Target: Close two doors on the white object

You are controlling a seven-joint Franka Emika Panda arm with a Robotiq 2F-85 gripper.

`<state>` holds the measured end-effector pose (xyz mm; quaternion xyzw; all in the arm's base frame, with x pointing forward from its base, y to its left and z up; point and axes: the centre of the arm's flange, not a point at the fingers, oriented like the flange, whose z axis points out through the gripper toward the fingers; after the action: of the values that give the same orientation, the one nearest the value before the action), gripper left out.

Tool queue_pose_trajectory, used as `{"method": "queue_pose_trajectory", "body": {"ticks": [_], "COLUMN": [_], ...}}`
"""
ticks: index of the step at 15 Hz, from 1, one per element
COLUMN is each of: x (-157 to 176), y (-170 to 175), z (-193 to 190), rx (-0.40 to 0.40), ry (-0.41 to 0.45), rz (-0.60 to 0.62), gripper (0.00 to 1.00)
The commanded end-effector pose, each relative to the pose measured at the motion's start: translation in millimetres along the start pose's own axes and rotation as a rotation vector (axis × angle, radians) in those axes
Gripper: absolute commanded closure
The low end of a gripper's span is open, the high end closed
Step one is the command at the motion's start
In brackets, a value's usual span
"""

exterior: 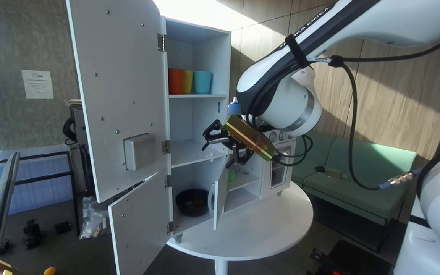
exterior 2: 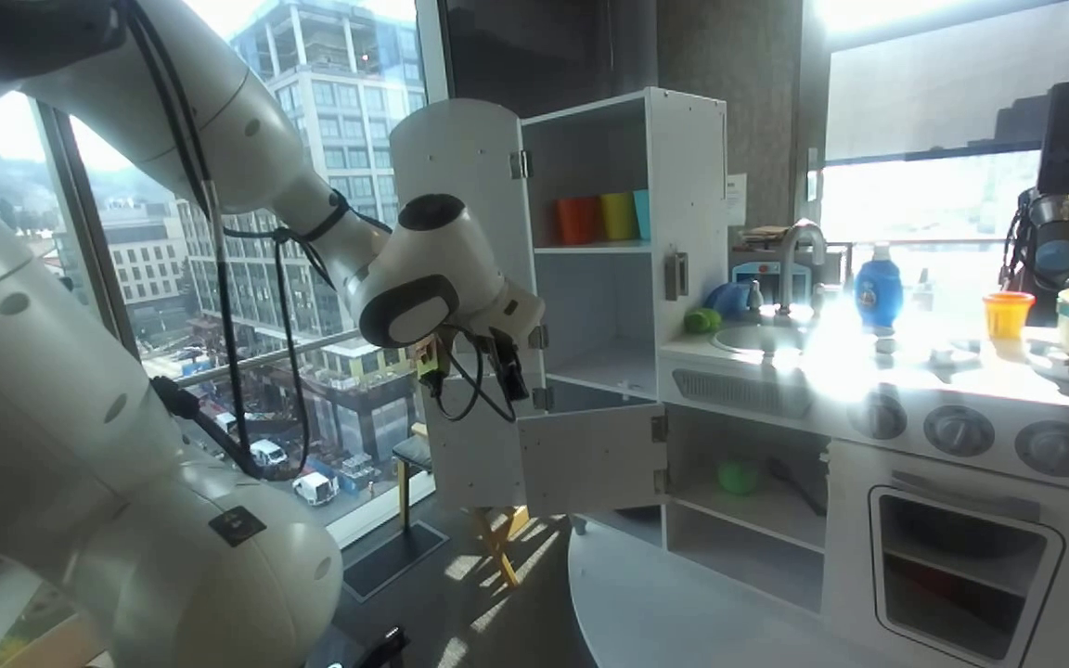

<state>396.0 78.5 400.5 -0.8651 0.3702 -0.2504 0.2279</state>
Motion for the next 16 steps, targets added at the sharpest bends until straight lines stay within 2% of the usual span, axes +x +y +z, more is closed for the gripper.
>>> {"method": "queue_pose_trajectory", "body": {"ticks": [1, 3, 5, 8, 11, 14, 16], "x": [47, 64, 83, 114, 146, 176, 193], "y": [-24, -26, -28, -24, -14, -47, -50], "z": [54, 62, 86, 130, 174, 148, 135], "rx": [0.008, 0.014, 0.003, -0.059, -0.125, -0.134, -0.165], "ry": [0.149, 0.199, 0.223, 0.242, 0.224, 0.229, 0.24], "rz": [0.07, 0.098, 0.114, 0.151, 0.181, 0.135, 0.088], "gripper": [0.0, 0.0, 0.0, 0.0, 0.0, 0.0, 0.0]}}
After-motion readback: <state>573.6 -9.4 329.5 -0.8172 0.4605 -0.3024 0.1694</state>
